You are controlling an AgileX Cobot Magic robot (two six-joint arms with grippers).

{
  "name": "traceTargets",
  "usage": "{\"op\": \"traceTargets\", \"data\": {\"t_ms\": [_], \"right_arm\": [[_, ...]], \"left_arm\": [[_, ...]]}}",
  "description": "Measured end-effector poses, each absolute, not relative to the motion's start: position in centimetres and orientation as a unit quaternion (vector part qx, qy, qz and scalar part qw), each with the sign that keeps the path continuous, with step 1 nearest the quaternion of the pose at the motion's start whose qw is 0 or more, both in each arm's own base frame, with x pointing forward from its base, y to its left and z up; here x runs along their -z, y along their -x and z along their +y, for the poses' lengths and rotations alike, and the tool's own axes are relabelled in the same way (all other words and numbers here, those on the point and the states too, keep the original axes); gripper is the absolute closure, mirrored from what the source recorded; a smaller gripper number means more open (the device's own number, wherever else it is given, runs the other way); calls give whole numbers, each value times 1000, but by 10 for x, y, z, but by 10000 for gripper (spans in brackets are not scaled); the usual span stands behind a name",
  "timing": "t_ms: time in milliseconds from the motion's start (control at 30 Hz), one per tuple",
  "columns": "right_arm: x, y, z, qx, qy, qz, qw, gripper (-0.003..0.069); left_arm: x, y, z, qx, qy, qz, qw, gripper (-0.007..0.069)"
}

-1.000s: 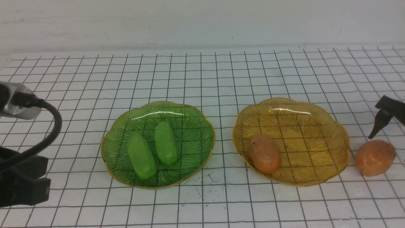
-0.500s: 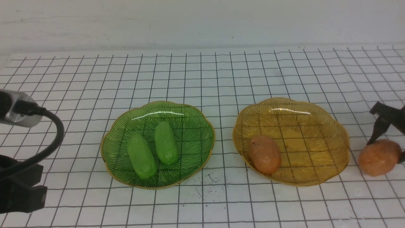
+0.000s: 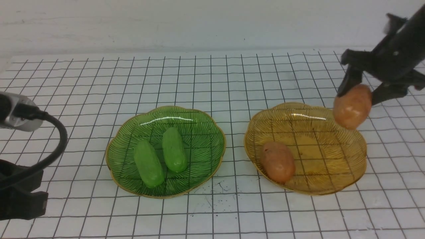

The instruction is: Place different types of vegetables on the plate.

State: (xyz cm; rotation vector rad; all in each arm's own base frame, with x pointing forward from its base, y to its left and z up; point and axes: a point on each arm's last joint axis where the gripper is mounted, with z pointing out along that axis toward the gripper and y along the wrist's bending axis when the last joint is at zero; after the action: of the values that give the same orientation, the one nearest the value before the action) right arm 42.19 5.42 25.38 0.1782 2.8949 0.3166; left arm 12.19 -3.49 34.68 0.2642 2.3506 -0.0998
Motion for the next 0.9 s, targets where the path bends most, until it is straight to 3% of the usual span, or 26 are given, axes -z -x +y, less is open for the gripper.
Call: {"op": "traceTargets", "data": {"t_ms": [133,200,333,533,700,900], "right_arm": [[-230,-426,68,-104,-53,990,83,166],[-229,-426,72,-113,-59,989,79,123],[-235,-425,74,-125,-54,987,84,59],[-265,-416,73,-133,-39,983,119,76],[-324,-391,71,-147,3,970,191,194],[-433,-313,65,-173,48,926,331,421]], "left_arm": [[-346,-122,-35,38,-103,921,374,633],[-346,-122,-34,37,-104,921,374,633],[-346,-122,-33,29,-105,920,376,633],[-345,-120,-32,25,-105,925,364,633],[-345,-120,-32,25,-105,926,363,633],[-345,-120,-32,24,-105,926,363,633]]}}
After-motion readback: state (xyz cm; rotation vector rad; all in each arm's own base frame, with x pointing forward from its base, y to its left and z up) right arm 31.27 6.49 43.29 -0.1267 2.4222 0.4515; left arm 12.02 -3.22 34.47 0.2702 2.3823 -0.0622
